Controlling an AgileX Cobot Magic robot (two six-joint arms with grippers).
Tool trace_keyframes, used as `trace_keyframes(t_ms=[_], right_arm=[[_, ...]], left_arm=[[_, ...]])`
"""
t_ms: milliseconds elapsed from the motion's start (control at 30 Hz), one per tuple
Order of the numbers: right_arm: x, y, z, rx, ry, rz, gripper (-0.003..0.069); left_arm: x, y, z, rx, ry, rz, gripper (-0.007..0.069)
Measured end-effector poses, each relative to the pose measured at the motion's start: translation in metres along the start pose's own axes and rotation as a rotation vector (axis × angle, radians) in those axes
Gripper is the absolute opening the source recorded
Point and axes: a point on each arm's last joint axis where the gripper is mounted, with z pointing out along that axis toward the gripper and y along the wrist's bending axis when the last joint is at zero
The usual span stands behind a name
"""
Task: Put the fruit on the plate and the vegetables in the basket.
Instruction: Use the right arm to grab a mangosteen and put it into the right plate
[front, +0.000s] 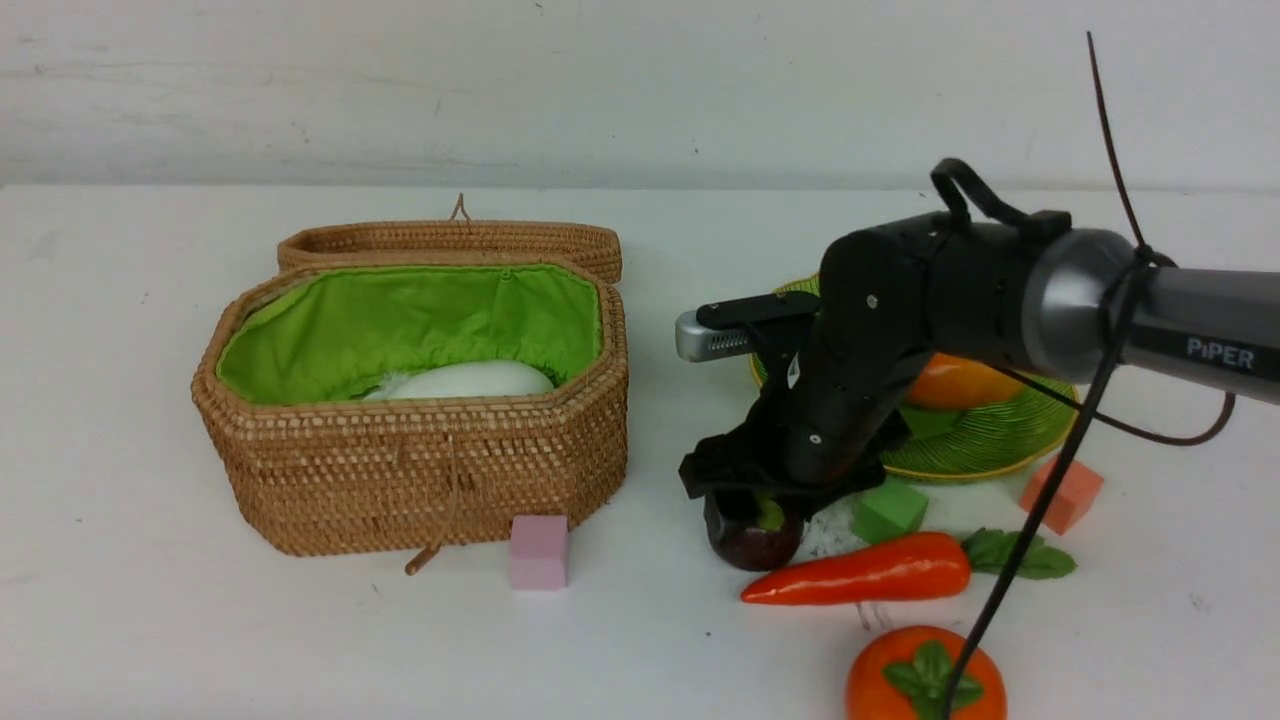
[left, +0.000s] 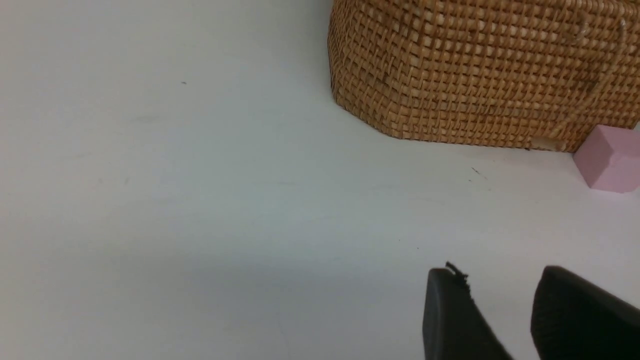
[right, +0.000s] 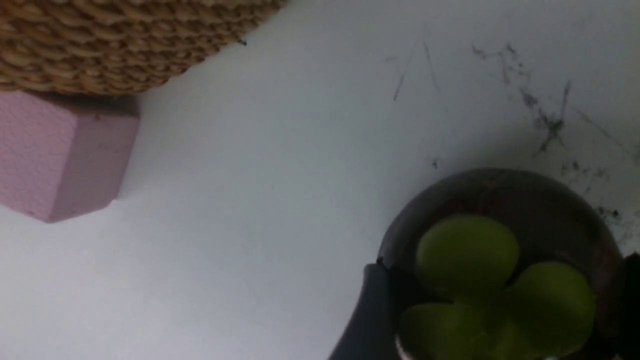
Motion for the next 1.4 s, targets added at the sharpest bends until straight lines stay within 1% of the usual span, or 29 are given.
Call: trace_keyframes(t_ms=[100,200,367,500,567,667,800,900,1000,1067,1267,1400], right_arm=[[0.000,0.000,0.000,0.000,-0.001,0.000,0.0586],[0.000,0.000,0.000,0.000,0.000,0.000,0.0551],[-0.001,0.001,-0.004,0.000,-0.002,-0.002,0.0550],[-0.010,0.004,-0.024,-0.005,-0.051,-0.014,0.0550],[-0.017,0.007,-0.043,-0.010,-0.102,-0.026,0.0550],[-0.025,0.008,-0.066,0.011,-0.156,-0.049,0.0550],[-0.036,-0.008,-0.087,0.051,-0.217,0.003,0.0550],[-0.045,-0.042,-0.099,0.107,-0.282,0.141,0.0550],[-0.050,-0.066,-0.097,0.132,-0.316,0.225,0.0550],[-0.052,-0.079,-0.084,0.143,-0.315,0.267,0.0550],[-0.052,-0.087,-0.051,0.149,-0.263,0.290,0.0550],[-0.051,-0.088,-0.049,0.154,-0.242,0.284,0.0550]], left_arm=[[0.000,0.000,0.000,0.000,0.000,0.000,0.0238],[0.000,0.000,0.000,0.000,0.000,0.000,0.0238],[0.000,0.000,0.000,0.000,0.000,0.000,0.0238],[0.000,0.000,0.000,0.000,0.000,0.000,0.0238],[0.000,0.000,0.000,0.000,0.000,0.000,0.0238],[0.000,0.000,0.000,0.000,0.000,0.000,0.0238],[0.000,0.000,0.000,0.000,0.000,0.000,0.0238],[0.000,0.000,0.000,0.000,0.000,0.000,0.0238],[0.000,0.000,0.000,0.000,0.000,0.000,0.0238],[0.000,0.000,0.000,0.000,0.000,0.000,0.0239],[0.000,0.000,0.000,0.000,0.000,0.000,0.0239],[0.000,0.000,0.000,0.000,0.000,0.000,0.0239]])
